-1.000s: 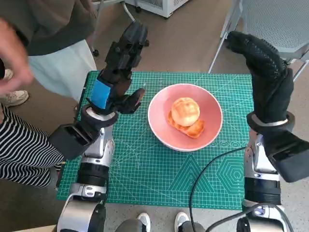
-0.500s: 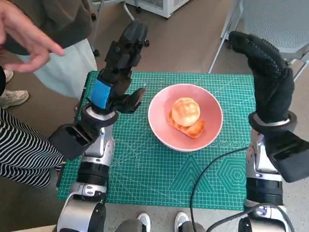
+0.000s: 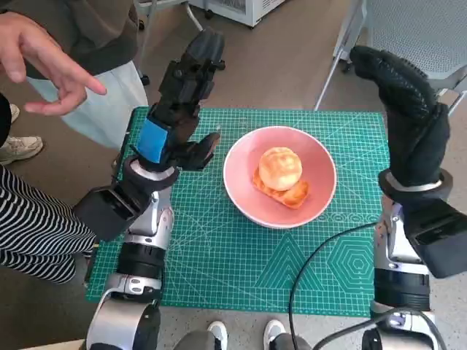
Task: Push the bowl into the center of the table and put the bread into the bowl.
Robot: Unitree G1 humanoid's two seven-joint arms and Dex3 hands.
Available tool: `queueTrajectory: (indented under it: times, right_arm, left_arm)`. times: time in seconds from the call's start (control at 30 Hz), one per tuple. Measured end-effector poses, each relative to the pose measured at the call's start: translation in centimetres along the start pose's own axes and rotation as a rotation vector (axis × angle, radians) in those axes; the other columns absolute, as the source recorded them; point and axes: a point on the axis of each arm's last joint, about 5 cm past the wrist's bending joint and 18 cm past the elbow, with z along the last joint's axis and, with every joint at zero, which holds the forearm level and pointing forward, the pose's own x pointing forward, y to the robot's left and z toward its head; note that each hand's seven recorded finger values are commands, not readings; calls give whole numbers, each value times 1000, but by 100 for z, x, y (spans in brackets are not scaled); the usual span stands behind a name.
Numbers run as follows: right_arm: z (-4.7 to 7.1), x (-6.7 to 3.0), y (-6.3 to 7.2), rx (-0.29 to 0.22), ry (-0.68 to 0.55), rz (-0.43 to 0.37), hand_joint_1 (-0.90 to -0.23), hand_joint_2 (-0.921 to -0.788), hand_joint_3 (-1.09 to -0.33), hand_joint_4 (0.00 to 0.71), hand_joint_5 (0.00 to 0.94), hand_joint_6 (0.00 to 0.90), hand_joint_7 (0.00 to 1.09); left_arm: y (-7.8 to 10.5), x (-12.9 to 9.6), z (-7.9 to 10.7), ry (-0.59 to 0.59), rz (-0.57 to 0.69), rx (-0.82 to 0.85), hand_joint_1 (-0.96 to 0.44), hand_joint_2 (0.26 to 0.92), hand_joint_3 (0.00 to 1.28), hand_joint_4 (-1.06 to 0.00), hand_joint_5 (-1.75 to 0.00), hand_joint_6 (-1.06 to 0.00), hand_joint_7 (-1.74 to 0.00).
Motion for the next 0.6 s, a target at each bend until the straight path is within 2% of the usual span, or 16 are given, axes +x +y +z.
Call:
queueTrajectory:
  times: [0.6]
  right_arm:
    - [-1,-27,-10,-6,7,-7,-616,-921,-688,207,6,-1,638]
  left_arm:
    - [9,-5,-6,0,1,-28,-749,921,511,-23,-8,1,-300]
